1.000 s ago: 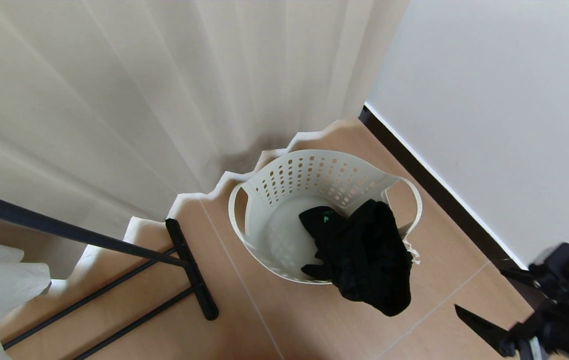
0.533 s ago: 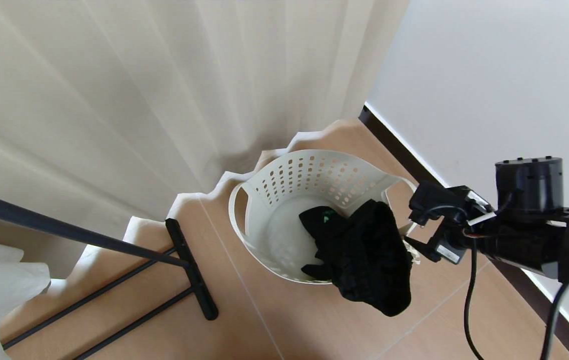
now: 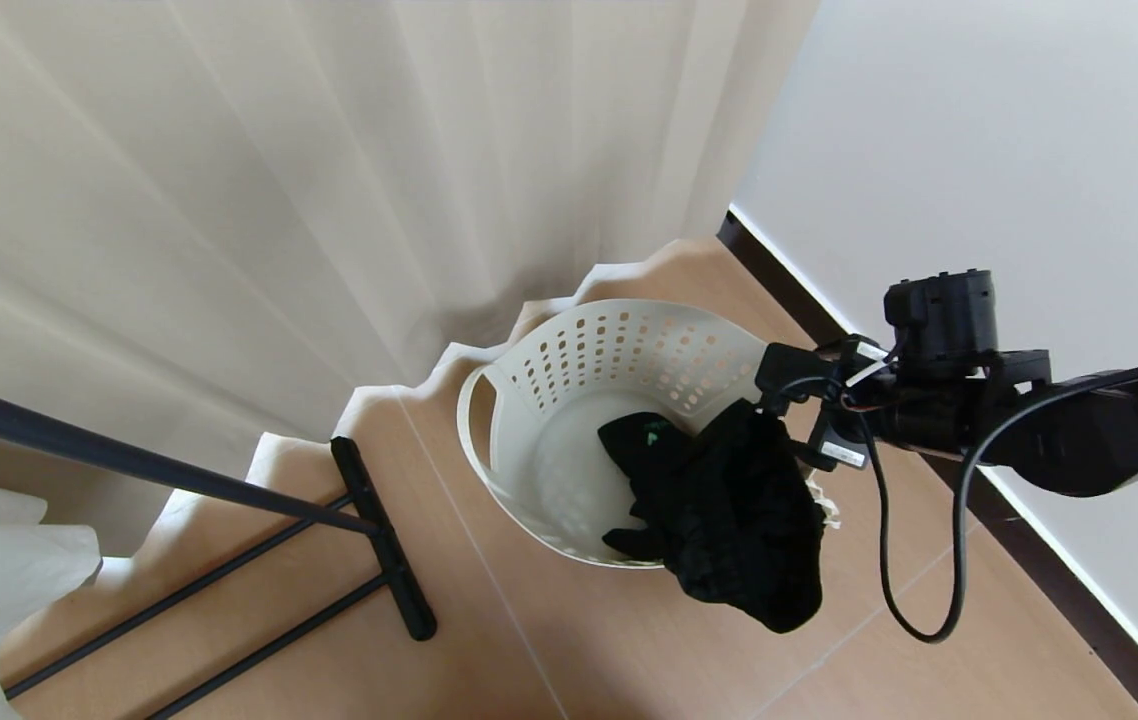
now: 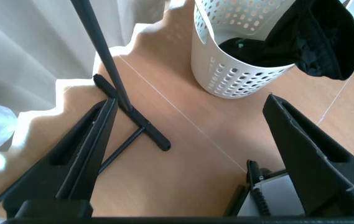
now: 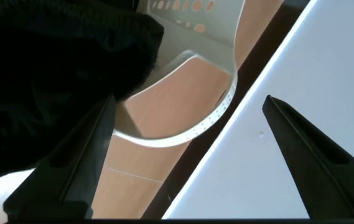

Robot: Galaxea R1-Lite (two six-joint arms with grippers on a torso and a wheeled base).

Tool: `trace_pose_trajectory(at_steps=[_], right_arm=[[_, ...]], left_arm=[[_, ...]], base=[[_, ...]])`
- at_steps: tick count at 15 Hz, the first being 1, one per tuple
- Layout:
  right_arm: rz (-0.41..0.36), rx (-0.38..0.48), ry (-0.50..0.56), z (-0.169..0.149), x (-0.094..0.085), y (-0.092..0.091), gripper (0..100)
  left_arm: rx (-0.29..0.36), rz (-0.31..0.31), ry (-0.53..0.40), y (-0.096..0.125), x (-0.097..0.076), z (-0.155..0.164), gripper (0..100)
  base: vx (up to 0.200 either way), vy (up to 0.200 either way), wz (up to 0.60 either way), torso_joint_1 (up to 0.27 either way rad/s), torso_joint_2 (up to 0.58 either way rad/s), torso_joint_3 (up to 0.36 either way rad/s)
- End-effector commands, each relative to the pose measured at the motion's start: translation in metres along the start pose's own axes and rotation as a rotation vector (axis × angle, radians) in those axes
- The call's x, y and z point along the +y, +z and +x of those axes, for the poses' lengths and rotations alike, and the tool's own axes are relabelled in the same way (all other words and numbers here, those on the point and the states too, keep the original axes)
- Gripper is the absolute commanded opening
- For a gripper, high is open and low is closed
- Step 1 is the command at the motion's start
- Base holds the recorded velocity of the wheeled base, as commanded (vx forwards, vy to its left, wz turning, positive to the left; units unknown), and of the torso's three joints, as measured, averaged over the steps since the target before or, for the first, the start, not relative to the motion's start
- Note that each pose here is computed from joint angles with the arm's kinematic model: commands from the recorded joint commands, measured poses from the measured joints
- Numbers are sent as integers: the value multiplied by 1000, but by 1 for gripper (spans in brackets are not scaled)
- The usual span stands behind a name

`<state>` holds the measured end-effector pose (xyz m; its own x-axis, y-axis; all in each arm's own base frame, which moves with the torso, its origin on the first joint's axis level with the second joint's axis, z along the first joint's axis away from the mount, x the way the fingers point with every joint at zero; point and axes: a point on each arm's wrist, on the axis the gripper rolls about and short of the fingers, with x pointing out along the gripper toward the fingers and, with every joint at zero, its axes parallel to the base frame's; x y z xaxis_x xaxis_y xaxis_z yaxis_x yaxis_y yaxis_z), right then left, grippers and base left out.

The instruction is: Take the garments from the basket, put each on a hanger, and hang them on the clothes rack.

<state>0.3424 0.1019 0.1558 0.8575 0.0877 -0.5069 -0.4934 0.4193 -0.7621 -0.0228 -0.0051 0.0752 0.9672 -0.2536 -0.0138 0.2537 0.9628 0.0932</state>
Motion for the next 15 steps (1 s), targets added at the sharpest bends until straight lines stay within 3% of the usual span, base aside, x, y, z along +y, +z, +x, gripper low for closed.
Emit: trace_pose_trajectory(at_steps=[1,12,13,15], right_arm=[[-6,23,35,21,10,-2,100],[8,27,25,54,9,4,100],[14,29,20,56,9,5,0],[20,25,14,57,7,7,0]], left_arm=[[0,0,0,0,0,0,100],[-2,0,0,0,0,0,100],[0,0,0,0,0,0,100],[0,0,0,0,0,0,100]], base=[[0,0,0,0,0,0],[0,0,0,0,0,0],[0,0,0,0,0,0],[0,0,0,0,0,0]])
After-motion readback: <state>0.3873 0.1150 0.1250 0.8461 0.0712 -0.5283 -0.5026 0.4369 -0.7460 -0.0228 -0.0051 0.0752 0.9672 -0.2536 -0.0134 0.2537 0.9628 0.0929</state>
